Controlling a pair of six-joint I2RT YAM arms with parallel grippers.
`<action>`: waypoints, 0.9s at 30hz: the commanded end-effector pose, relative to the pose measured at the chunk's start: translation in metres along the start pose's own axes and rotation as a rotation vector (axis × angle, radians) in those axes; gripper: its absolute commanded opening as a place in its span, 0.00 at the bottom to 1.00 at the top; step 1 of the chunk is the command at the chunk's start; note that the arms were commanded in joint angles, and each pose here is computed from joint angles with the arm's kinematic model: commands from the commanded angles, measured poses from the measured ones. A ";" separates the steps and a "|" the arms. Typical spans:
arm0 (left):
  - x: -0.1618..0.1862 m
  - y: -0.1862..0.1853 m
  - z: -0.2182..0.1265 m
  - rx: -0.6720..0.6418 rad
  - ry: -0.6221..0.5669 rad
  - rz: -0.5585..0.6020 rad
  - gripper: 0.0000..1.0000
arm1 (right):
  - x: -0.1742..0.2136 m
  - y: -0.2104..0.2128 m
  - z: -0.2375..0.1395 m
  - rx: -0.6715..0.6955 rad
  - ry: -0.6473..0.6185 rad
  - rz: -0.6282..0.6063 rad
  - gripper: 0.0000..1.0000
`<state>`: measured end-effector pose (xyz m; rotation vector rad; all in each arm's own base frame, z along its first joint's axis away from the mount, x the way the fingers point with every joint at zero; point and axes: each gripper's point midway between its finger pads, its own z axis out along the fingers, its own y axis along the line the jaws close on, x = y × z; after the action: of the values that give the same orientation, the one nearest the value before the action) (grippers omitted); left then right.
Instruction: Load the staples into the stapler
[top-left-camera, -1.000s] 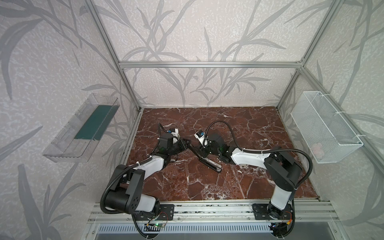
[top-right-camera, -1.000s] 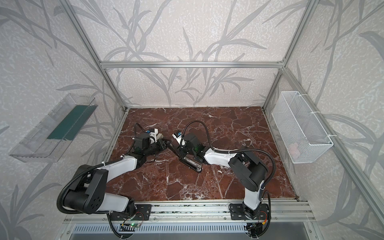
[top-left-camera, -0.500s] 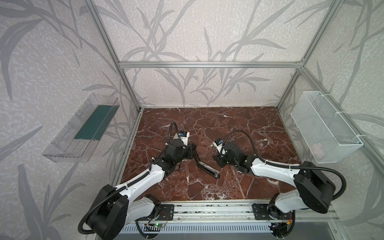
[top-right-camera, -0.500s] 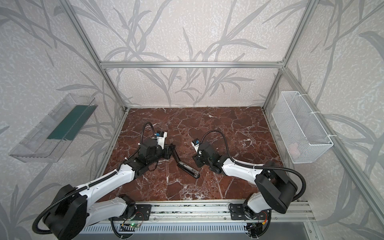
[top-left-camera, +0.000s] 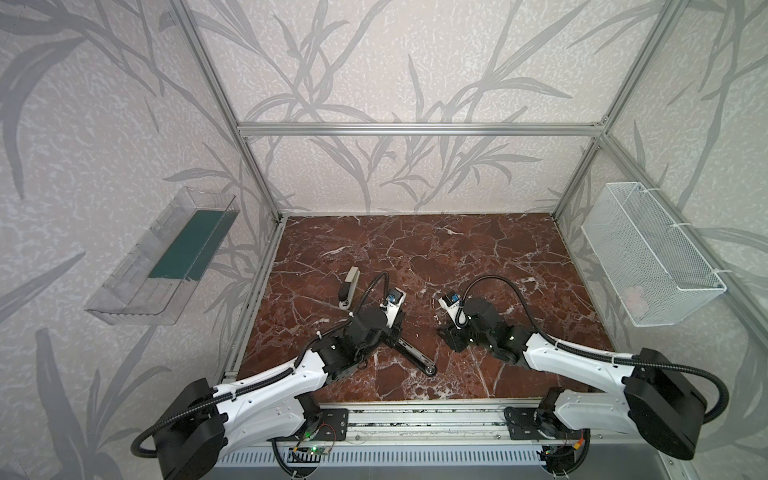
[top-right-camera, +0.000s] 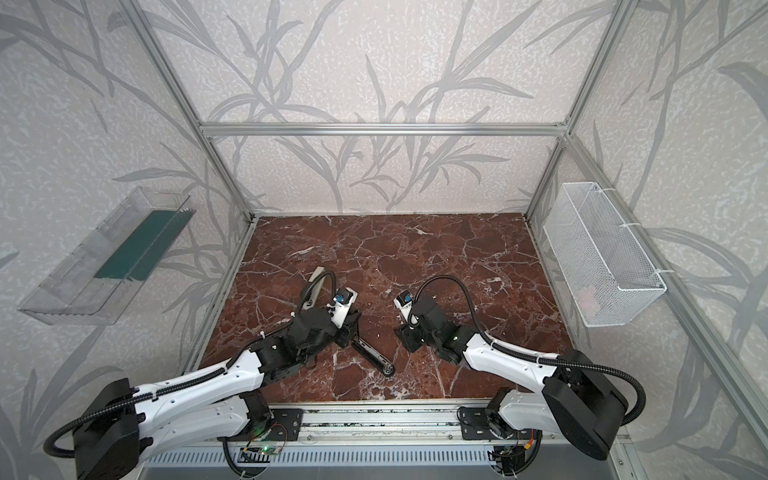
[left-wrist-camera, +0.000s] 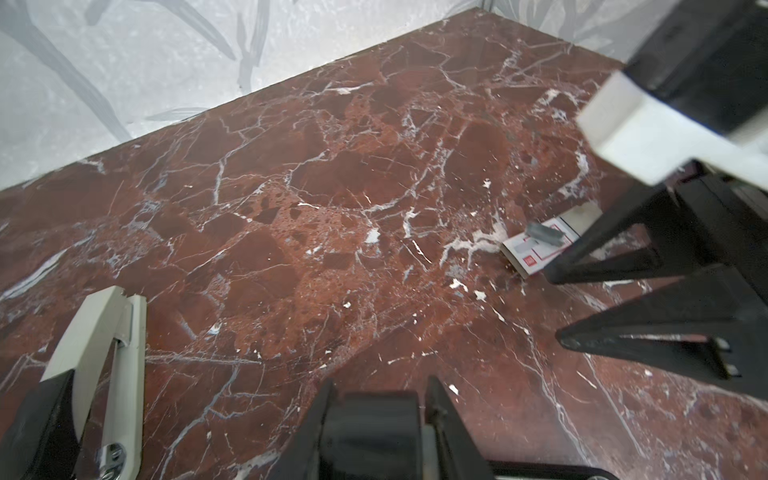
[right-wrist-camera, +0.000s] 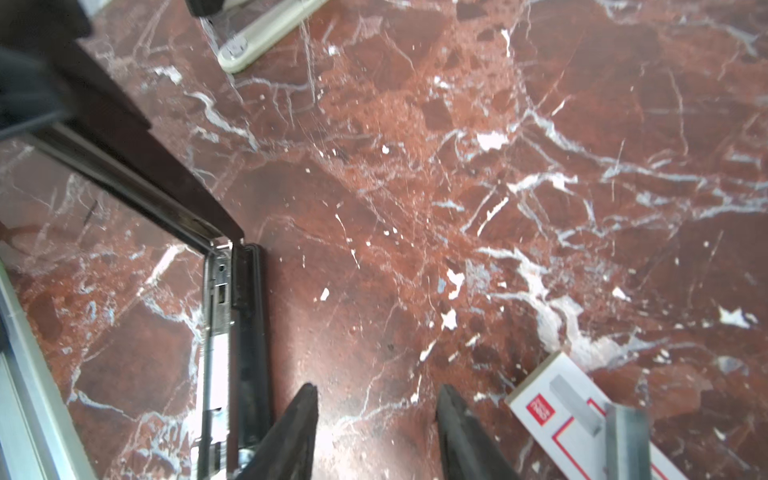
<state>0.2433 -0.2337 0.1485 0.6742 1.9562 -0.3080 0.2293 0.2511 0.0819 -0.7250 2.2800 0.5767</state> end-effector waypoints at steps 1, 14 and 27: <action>-0.018 -0.004 -0.006 -0.071 -0.035 0.135 0.19 | 0.011 -0.009 -0.004 0.046 0.018 0.022 0.48; -0.032 -0.016 -0.001 -0.269 -0.125 0.298 0.19 | 0.012 -0.020 -0.004 0.107 -0.013 0.038 0.48; -0.033 -0.013 -0.001 -0.352 -0.128 0.313 0.19 | 0.022 0.057 -0.007 -0.324 -0.002 -0.056 0.49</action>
<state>0.2395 -0.2517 0.1528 0.7906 1.7457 0.1762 0.1912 0.2656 0.0772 -0.8263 2.2428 0.8219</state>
